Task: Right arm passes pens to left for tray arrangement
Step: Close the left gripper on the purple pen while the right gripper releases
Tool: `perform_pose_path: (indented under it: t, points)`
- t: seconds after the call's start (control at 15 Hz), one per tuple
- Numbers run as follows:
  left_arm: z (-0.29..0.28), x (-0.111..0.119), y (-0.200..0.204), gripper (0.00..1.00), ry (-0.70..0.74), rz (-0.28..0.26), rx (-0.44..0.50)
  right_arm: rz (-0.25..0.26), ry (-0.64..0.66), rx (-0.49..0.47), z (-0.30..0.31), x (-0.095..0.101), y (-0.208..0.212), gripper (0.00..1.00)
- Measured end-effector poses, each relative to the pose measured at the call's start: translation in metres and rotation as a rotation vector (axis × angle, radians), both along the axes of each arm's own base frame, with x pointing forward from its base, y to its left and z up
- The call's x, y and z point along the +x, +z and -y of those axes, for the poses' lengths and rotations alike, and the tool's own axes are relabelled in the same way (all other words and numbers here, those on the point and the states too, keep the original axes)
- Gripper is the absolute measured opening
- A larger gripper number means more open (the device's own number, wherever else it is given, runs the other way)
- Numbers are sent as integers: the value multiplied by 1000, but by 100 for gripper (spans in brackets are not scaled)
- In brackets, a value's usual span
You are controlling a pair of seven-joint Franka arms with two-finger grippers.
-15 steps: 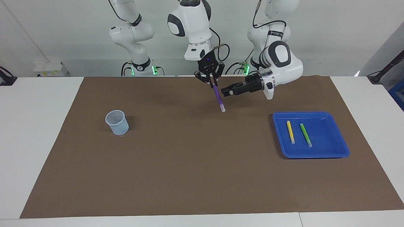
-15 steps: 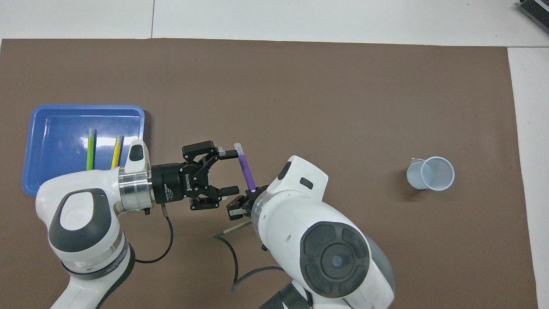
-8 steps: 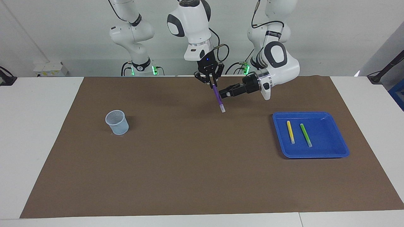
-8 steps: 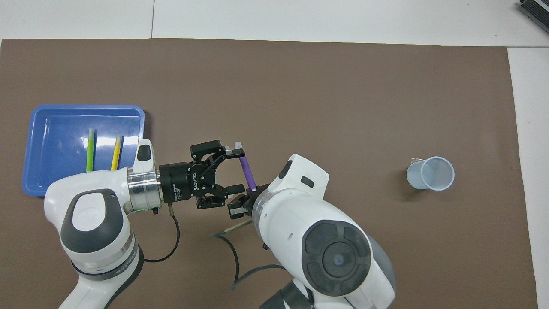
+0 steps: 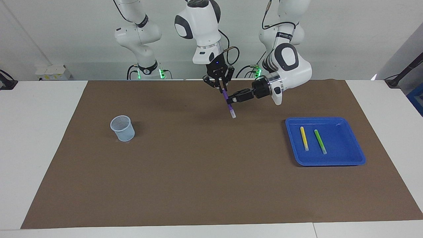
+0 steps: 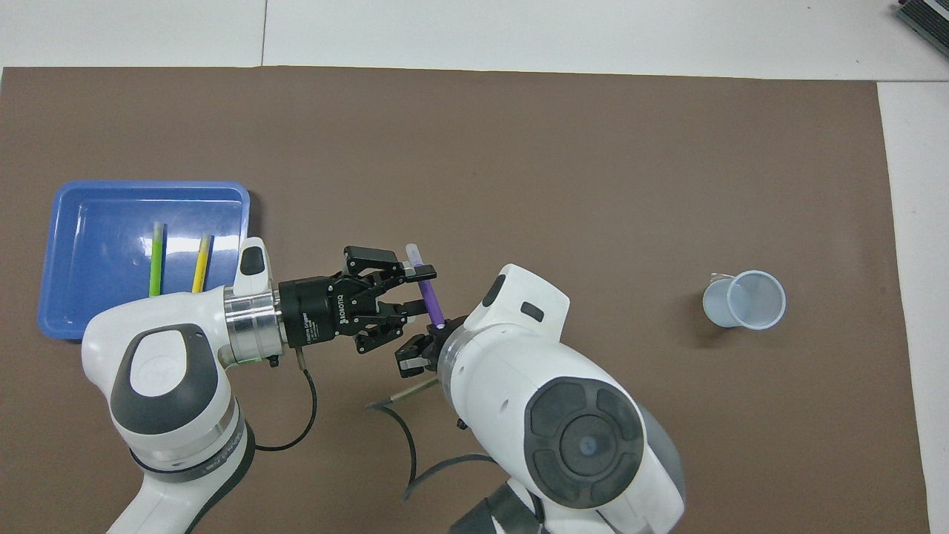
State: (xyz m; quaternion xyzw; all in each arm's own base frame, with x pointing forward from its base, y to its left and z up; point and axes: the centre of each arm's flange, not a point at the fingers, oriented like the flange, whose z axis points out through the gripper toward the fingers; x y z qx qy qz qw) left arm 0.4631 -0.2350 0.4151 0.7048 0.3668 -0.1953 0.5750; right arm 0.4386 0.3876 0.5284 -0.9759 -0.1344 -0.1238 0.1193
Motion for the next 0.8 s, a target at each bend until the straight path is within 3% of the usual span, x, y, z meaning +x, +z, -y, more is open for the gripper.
perform_pose_path:
  t: [0.07,0.2,0.27,0.47,0.8]
  points:
    - [0,0,-1,41,0,-1,0,5,-1,1,1,1,1,17]
    - [0,0,-1,40,0,-2,1,5,-2,2,1,1,1,17]
    - [0,0,-2,31,0,-3,1,9,-3,3,1,2,2,17]
    - [1,-1,-5,22,-6,8,7,20,-7,8,3,5,5,17]
    - [2,1,-2,22,-7,23,7,21,-8,8,3,6,5,20]
